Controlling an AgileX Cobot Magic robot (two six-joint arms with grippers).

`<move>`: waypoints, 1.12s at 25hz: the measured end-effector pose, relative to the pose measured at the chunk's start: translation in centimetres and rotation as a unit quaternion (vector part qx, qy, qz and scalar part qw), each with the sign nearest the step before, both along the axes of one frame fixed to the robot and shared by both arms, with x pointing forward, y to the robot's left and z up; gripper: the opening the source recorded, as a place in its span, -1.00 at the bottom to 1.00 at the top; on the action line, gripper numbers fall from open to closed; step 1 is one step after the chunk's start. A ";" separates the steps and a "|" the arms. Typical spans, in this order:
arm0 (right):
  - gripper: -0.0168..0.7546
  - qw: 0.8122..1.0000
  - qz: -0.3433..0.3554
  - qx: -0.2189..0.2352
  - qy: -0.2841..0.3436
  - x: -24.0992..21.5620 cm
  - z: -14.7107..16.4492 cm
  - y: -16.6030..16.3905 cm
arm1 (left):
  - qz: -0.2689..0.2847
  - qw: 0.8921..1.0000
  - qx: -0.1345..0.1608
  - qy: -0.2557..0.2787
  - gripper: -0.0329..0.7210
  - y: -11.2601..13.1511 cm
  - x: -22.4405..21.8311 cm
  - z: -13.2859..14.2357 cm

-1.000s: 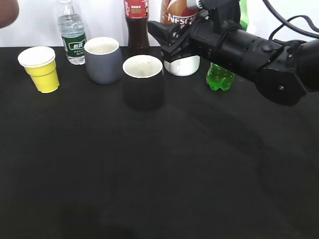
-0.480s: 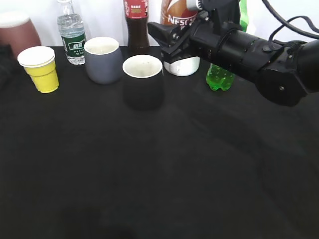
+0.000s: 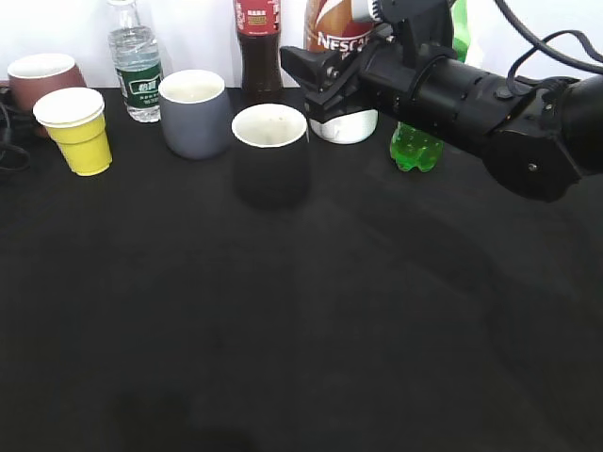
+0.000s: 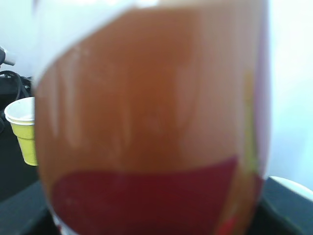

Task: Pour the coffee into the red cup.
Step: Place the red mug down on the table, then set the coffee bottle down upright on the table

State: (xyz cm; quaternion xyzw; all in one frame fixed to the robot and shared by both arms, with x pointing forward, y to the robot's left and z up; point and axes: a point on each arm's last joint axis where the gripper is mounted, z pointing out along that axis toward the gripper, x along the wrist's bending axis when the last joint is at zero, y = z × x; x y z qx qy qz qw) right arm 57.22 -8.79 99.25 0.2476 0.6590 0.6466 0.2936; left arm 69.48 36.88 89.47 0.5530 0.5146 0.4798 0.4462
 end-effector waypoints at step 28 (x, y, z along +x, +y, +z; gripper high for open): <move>0.42 1.000 -0.006 -0.008 0.003 -0.3 0.8 -0.3 | -0.008 0.999 -0.018 0.026 -0.09 -4.1 -17.6 8.4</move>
